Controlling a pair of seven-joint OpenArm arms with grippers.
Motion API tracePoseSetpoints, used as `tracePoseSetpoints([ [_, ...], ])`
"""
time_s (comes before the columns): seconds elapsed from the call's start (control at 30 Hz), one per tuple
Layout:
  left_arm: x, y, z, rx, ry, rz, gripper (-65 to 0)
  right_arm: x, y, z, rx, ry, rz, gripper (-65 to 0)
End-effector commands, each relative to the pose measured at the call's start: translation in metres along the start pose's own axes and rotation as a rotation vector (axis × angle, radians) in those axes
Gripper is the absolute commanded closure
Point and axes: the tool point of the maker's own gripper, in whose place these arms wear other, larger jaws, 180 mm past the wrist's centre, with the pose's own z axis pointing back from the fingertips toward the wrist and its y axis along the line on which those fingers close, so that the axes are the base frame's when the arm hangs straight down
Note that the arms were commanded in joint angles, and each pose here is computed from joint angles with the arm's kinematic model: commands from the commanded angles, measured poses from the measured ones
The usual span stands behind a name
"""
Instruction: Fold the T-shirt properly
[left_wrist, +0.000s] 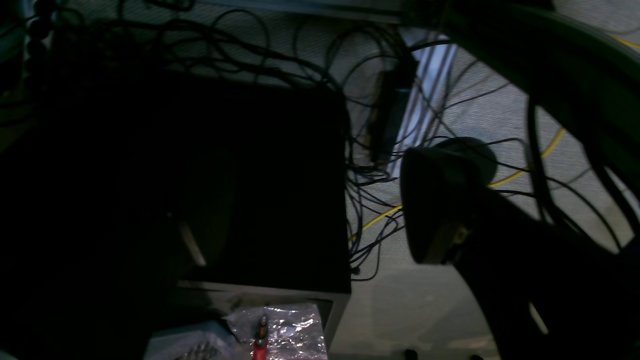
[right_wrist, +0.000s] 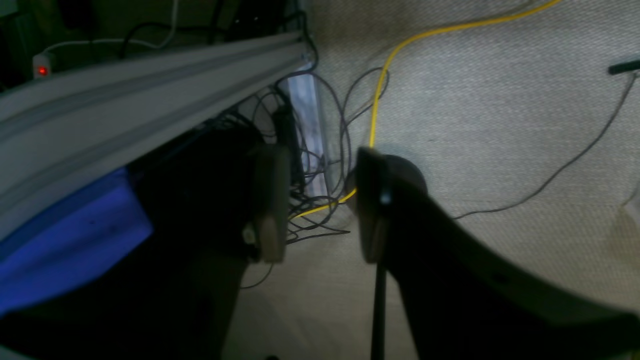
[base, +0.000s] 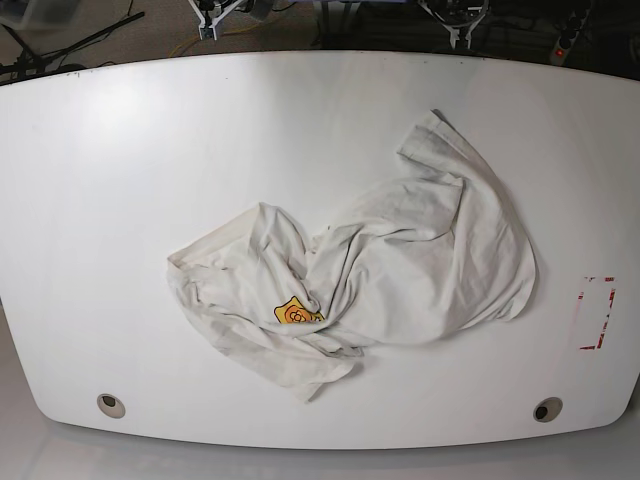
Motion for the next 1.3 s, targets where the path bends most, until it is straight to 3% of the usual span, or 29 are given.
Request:
tracePoseSetpoints([
  [0.0,0.008,-0.004,0.000,-0.034,-0.026,-0.003,-48.0,0.004,-0.002,0.000,0.000,-0.008,0.005,-21.3],
  [0.03,0.002,-0.001,0.000,-0.001,-0.008,0.002,-47.4,0.008,0.006,-0.002,0.013,-0.019,0.000,-20.8],
  [0.47,-0.003,0.004,0.002,0.006,-0.027,-0.007,-47.5,0.005,0.006,-0.002,0.013,-0.014,-0.001,-20.3],
  [0.77,-0.003,0.005,0.013,0.003,-0.124,-0.077,-47.1,-0.006,0.017,0.011,0.050,-0.061,0.018,-20.1],
  [1.1,-0.002,0.011,0.053,0.016,-0.270,-0.124,-47.1,-0.031,0.036,0.038,0.102,-0.101,0.041,-20.1],
  [1.27,-0.013,0.014,0.081,0.018,-0.321,-0.150,-47.1,-0.033,0.016,0.062,0.054,-0.144,-0.011,-20.1],
])
